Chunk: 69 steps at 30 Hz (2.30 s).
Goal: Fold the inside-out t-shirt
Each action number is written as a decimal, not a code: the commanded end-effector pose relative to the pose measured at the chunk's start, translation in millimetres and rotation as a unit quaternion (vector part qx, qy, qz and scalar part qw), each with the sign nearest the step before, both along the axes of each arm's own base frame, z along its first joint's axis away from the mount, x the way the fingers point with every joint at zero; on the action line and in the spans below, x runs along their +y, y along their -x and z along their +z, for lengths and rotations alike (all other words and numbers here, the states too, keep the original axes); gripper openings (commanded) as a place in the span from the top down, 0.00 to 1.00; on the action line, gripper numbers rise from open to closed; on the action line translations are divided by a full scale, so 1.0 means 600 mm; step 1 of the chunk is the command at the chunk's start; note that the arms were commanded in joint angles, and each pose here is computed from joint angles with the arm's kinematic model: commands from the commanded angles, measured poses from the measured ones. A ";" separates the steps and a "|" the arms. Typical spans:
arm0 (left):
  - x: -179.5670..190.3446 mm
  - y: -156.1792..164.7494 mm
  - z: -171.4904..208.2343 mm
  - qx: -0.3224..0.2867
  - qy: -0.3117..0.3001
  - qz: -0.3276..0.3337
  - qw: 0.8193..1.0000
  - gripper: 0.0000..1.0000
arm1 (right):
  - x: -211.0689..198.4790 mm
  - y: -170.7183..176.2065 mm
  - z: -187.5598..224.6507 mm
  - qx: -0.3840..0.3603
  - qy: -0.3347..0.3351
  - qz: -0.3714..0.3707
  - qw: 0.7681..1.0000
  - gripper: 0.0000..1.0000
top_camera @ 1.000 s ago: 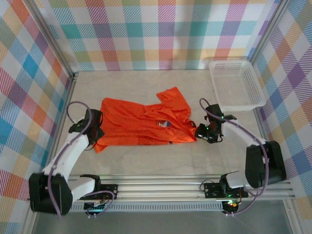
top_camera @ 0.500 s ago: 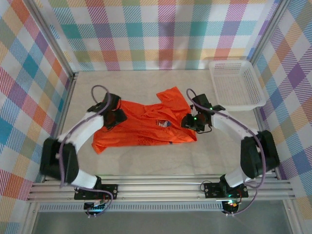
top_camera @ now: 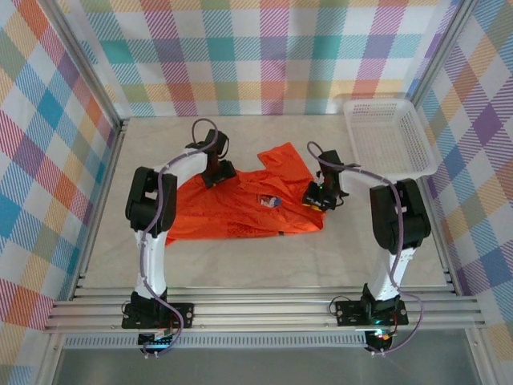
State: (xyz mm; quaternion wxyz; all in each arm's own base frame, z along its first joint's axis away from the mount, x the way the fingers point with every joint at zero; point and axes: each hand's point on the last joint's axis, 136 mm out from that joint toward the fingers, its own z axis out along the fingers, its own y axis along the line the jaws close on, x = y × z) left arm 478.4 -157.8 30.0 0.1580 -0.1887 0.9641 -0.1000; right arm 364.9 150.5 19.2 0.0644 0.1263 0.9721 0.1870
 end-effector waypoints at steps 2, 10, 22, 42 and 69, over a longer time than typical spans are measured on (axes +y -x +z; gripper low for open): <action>0.010 -0.022 -0.044 0.034 -0.017 -0.014 0.999 0.35 | -0.032 -0.045 -0.036 0.015 0.020 -0.011 1.000 0.71; -0.004 -0.048 0.118 -0.067 -0.049 -0.058 0.995 0.32 | -0.015 -0.082 0.090 -0.053 0.019 -0.005 0.998 0.70; -0.009 0.155 0.169 -0.050 -0.008 -0.074 0.996 0.34 | 0.123 -0.049 0.103 -0.068 0.021 0.101 0.992 0.45; 0.007 0.198 0.189 -0.063 0.011 -0.065 0.996 0.38 | 0.115 0.037 0.116 -0.089 0.146 0.146 0.974 1.00; -0.247 0.319 0.124 -0.022 0.075 -0.284 0.956 0.44 | 0.043 0.152 0.070 -0.051 0.087 0.057 0.993 0.60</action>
